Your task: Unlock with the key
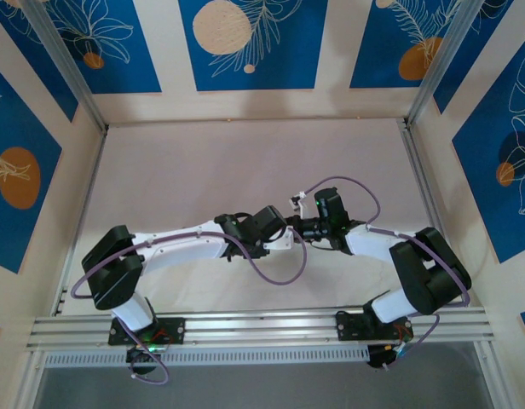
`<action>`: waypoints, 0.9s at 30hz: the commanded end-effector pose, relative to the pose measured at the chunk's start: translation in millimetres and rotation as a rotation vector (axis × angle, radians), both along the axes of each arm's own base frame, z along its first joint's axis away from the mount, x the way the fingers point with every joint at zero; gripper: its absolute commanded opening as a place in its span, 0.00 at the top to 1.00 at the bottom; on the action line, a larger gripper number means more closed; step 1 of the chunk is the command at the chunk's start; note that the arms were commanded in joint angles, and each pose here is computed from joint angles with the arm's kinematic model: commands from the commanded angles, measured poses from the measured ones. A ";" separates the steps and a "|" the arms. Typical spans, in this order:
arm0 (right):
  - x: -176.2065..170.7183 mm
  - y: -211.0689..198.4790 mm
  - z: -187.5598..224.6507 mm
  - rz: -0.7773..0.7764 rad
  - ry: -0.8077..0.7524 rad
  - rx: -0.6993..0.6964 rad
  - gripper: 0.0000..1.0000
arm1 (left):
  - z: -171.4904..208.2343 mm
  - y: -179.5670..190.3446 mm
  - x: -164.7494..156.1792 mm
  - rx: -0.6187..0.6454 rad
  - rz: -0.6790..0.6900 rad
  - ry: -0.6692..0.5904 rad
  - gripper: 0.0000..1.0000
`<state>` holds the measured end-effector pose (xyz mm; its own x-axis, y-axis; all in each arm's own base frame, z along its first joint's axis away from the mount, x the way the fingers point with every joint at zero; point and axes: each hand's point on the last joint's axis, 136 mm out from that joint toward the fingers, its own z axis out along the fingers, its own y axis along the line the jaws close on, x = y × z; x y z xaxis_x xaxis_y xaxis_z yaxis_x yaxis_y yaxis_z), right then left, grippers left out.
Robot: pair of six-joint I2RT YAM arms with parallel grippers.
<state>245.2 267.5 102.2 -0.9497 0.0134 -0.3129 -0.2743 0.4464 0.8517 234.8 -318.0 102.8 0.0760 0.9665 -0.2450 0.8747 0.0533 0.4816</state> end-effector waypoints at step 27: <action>-16.2 5.8 15.0 0.058 -0.010 0.083 0.79 | 28.8 -33.9 -3.1 -0.271 0.041 0.083 1.00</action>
<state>239.1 270.5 111.9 -0.9492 0.0110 -0.3144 -0.2865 0.3827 0.8783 223.3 -327.6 106.3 0.0042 0.9294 -0.3689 0.9174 0.1432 0.3712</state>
